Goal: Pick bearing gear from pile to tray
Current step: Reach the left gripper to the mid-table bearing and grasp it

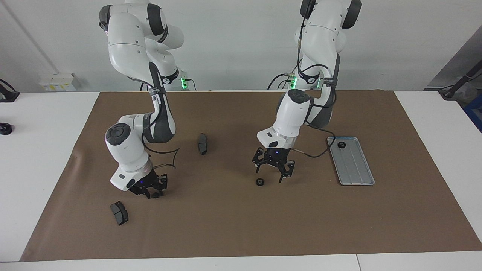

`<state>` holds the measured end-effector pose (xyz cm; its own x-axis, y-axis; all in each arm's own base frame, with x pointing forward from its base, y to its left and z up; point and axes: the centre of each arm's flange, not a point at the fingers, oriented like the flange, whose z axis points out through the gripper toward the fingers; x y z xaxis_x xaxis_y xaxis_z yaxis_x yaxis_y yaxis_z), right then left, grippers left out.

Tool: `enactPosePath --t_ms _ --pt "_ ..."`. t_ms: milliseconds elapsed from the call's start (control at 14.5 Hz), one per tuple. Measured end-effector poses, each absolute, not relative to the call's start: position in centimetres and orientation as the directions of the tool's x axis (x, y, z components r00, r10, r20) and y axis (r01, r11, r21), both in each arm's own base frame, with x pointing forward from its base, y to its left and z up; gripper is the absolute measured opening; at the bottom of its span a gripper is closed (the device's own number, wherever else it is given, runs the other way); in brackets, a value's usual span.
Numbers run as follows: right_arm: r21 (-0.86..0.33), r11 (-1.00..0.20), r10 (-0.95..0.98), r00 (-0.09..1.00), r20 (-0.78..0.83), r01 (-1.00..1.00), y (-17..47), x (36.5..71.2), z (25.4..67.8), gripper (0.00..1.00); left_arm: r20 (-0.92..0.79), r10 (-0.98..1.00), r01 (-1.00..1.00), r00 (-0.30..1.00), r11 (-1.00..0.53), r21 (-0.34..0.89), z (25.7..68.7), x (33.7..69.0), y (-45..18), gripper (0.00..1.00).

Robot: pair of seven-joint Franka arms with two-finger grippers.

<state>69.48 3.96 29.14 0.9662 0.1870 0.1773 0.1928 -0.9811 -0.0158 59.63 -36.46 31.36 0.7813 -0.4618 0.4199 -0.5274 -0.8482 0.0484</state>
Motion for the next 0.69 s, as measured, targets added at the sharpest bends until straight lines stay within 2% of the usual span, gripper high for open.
enactPosePath --t_ms 415,553,622,691 --pt "-0.016 -0.981 0.187 0.966 0.18 0.193 4.0 69.6 29.1 0.42 0.399 -0.438 -0.5 0.805 -0.864 0.061 29.3 58.9 -36.1 1.0" --pt "-0.015 -0.981 0.188 0.965 0.184 0.194 4.1 69.6 29.1 0.23 0.403 -0.432 -0.495 0.807 -0.866 0.063 28.6 58.5 -36.0 1.0" --pt "-0.015 -0.981 0.188 0.964 0.186 0.194 4.1 69.6 29.1 0.23 0.405 -0.43 -0.494 0.807 -0.867 0.064 28.2 58.2 -35.8 1.0" --pt "-0.015 -0.981 0.188 0.964 0.186 0.194 4.1 69.6 29.1 0.23 0.406 -0.429 -0.493 0.807 -0.868 0.064 27.9 58.1 -35.7 0.93"
